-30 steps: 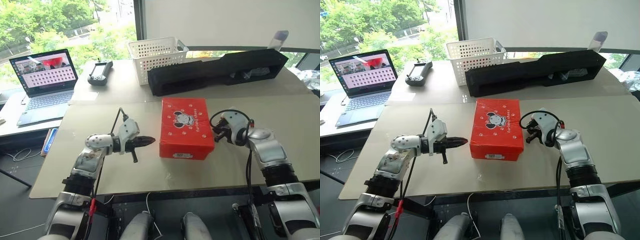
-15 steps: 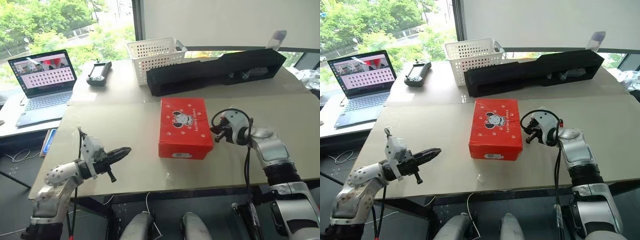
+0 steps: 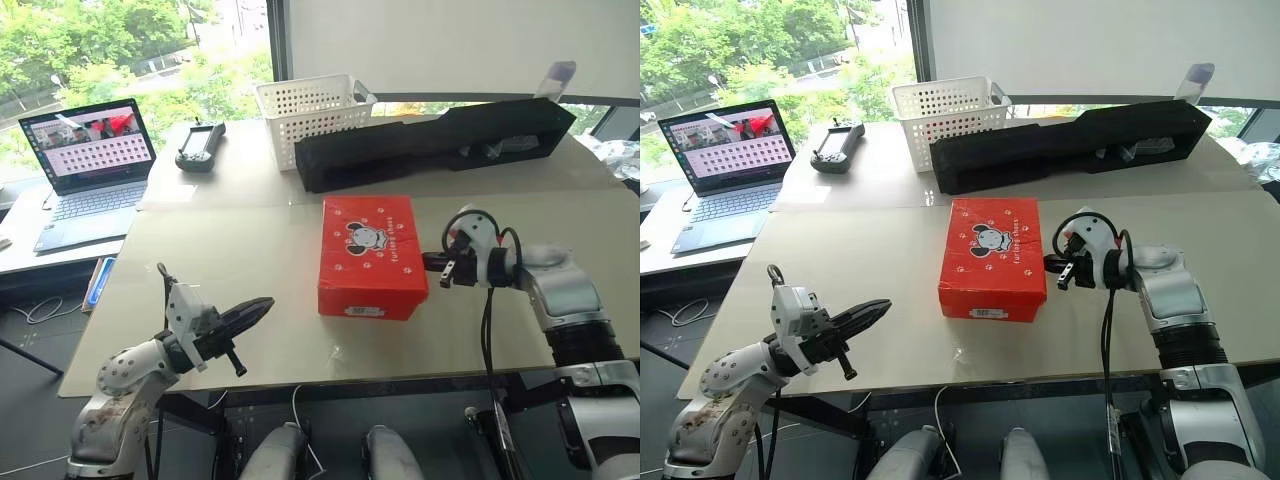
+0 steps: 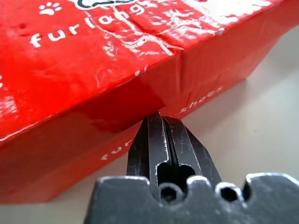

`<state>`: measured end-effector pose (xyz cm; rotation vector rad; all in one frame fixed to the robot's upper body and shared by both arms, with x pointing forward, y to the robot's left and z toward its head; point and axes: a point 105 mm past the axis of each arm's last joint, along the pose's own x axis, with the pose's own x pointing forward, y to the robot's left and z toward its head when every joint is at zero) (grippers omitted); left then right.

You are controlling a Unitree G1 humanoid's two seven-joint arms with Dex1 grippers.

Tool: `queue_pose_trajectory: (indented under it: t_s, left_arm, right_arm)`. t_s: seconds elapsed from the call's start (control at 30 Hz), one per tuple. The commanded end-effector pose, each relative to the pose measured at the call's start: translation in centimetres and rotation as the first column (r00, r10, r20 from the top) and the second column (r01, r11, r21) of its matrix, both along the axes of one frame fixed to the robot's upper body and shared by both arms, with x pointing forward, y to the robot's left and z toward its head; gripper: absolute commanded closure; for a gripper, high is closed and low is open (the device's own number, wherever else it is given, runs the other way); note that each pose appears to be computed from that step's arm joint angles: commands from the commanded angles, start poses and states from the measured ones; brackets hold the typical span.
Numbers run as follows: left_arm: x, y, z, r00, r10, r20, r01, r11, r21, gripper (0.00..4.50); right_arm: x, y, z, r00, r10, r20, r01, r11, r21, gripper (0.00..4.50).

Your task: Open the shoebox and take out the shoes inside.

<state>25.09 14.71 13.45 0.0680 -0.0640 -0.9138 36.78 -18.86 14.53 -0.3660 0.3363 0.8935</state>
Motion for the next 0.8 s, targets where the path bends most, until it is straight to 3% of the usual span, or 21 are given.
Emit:
queue_pose_trajectory:
  t_s: [0.03,0.6,0.73,0.8]
  left_arm:
    - [-0.1,-0.4,0.5,0.999,-0.014,0.038,0.013,1.0,0.016,4.44]
    - [-0.6,-1.1,0.4,0.999,-0.045,0.027,0.044,0.999,0.033,4.44]
    - [-0.6,-1.2,0.3,0.998,-0.05,0.024,0.049,0.998,0.036,4.44]
    - [-0.5,-1.2,0.3,0.998,-0.053,0.023,0.052,0.998,0.038,4.44]
  right_arm:
    - [-0.2,1.3,2.2,0.997,0.058,0.048,-0.06,0.997,0.039,4.5]
    - [-0.4,5.0,8.8,0.958,0.212,0.192,-0.201,0.977,-0.072,4.5]
    - [-1.0,9.6,10.9,0.906,0.325,0.27,-0.278,0.94,-0.198,4.5]
    - [-0.9,13.0,14.8,0.856,0.296,0.424,-0.273,0.955,-0.115,4.5]
